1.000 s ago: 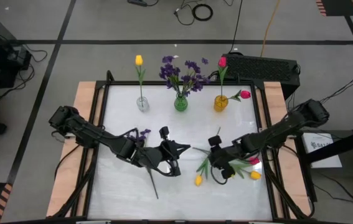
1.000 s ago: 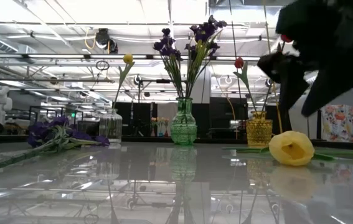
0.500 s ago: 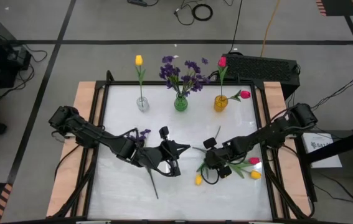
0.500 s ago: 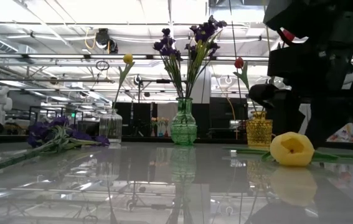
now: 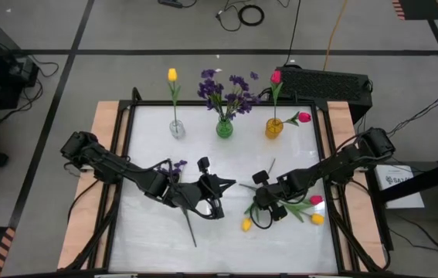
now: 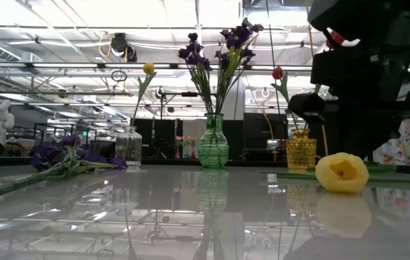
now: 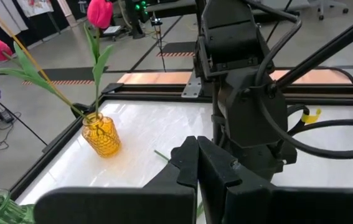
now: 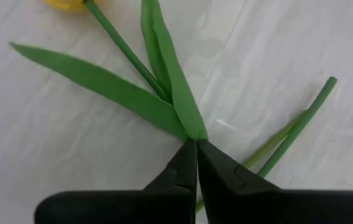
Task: Sort flowers into vase by color
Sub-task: Put the left yellow flower into the transparent vase
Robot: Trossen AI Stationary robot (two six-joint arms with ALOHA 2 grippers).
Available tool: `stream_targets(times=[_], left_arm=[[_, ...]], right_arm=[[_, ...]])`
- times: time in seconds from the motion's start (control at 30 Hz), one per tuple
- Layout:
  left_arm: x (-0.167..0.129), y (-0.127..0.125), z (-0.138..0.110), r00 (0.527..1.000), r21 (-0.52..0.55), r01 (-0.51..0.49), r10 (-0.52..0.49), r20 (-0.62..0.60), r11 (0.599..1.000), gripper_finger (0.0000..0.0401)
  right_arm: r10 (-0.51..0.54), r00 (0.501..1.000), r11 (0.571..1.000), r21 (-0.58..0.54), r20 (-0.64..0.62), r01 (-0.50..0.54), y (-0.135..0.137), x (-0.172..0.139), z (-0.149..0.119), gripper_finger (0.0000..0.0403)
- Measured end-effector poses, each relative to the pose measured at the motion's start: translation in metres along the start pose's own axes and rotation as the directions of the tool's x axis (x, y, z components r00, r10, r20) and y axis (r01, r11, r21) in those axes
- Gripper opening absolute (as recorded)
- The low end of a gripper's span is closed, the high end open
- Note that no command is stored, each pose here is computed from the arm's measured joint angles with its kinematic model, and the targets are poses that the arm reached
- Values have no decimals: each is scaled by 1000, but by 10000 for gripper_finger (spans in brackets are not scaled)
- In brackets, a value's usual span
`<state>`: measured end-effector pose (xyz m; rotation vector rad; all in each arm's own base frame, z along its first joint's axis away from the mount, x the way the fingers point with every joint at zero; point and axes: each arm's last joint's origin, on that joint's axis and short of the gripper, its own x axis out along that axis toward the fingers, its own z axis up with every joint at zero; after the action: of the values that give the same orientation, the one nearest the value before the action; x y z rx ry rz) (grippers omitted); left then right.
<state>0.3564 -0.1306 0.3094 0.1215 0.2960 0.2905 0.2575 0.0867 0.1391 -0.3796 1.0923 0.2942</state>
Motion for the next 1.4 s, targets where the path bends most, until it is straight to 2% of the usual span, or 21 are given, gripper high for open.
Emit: stream_targets(times=[0.13,0.27,0.53,0.63,0.8,1.07,1.2,1.4], left_arm=[[0,0,-1,1000,8,-1,1,-9,1000,5],[0,0,-3,1000,23,-2,3,-27,1000,5],[-16,8,0,995,68,-69,74,-68,995,5],[-20,5,-1,995,77,-63,69,-71,995,5],[-22,4,1,996,73,-55,60,-61,996,5],[-22,3,1,997,65,-52,55,-55,997,5],[-22,3,2,997,47,-52,55,-51,998,5],[-22,3,1,998,39,-30,32,-60,999,5]], right_arm=[[2,1000,1000,1,6,-2,-1,-2,5,2],[-1,1000,1000,9,26,1,-4,-13,21,1],[-12,992,1000,14,129,10,-14,-68,60,0],[-6,997,1000,3,82,5,-13,-79,57,0],[3,1000,1000,6,26,-3,-8,-64,47,20],[13,998,998,-66,-59,-17,-1,-26,27,100],[21,997,996,-83,-76,-28,0,-16,25,133],[28,992,993,-114,-125,-42,3,1,22,135]])
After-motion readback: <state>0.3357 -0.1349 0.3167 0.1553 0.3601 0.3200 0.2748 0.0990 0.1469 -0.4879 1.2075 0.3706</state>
